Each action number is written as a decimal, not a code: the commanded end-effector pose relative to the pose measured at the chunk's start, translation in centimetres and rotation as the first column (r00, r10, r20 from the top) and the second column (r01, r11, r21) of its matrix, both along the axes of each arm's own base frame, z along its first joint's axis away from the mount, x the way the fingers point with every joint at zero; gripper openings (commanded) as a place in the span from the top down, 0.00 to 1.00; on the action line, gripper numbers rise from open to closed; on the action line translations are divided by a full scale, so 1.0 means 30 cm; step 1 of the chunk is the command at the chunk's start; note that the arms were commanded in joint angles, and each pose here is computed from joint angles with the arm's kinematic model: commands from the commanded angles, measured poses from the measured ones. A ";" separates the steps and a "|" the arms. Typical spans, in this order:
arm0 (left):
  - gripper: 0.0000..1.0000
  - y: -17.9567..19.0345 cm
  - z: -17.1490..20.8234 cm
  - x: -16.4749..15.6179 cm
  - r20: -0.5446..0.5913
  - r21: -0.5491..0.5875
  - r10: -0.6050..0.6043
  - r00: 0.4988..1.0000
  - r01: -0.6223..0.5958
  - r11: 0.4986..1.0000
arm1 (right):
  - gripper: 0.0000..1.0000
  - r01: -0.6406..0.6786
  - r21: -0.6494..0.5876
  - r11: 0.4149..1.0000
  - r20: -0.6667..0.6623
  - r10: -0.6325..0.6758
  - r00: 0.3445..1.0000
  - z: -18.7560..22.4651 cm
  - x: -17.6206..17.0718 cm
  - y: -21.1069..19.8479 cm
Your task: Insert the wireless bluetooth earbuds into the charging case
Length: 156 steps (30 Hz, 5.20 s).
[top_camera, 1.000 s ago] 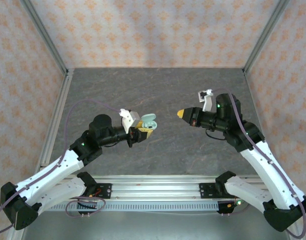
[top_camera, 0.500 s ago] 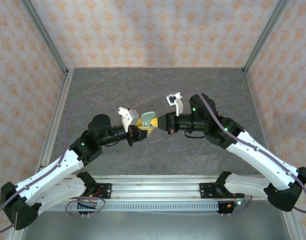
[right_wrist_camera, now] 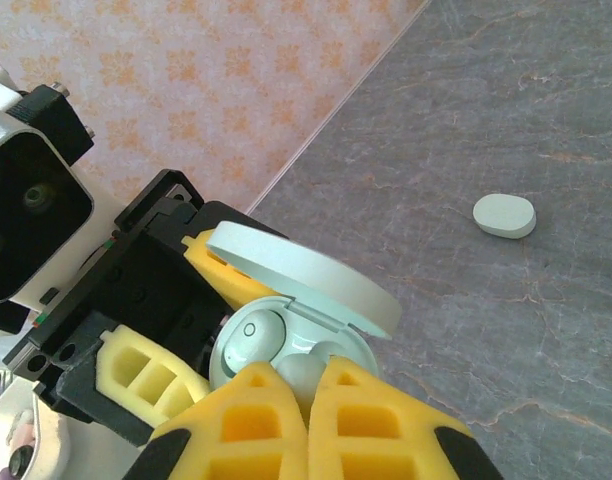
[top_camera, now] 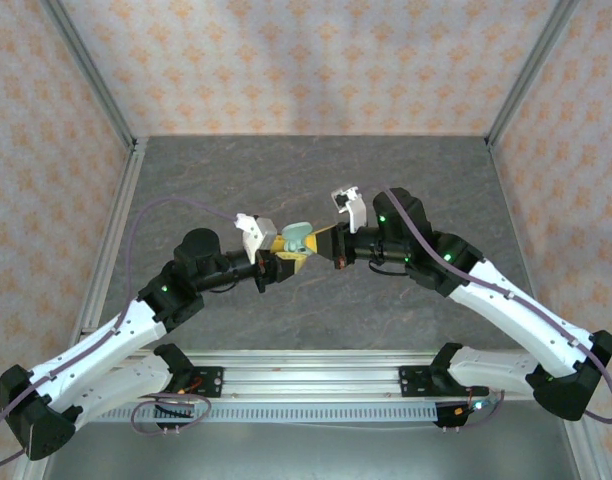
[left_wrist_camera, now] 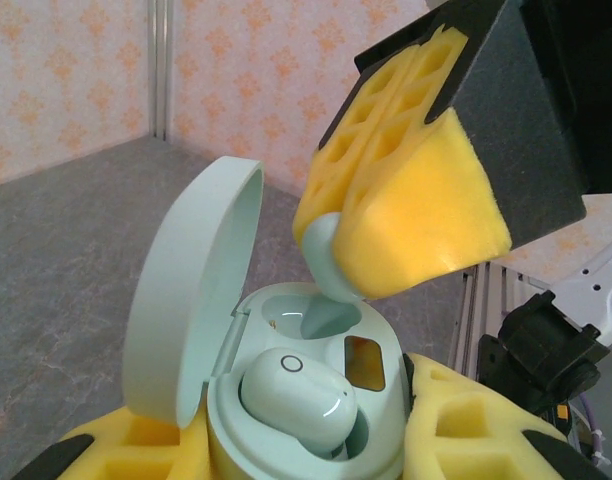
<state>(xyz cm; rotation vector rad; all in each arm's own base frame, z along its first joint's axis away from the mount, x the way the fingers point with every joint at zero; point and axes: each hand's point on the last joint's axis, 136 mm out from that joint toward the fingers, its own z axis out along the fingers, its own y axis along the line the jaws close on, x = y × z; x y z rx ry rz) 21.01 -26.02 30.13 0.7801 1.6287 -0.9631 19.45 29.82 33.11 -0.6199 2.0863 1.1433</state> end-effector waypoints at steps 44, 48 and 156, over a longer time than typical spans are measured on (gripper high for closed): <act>0.83 -0.031 0.097 -0.001 0.060 -0.038 -0.027 0.998 0.029 0.999 | 0.58 0.054 -0.017 0.998 0.019 -0.053 0.998 0.106 0.004 -0.038; 0.83 -0.034 0.096 0.001 0.059 -0.038 -0.029 0.998 0.031 0.999 | 0.58 0.083 -0.005 0.997 0.016 -0.083 0.996 0.132 0.007 -0.053; 0.83 -0.062 0.146 -0.014 0.089 -0.048 -0.077 0.993 0.082 0.995 | 0.48 0.245 0.210 0.946 -0.524 -0.103 0.846 0.040 0.161 0.009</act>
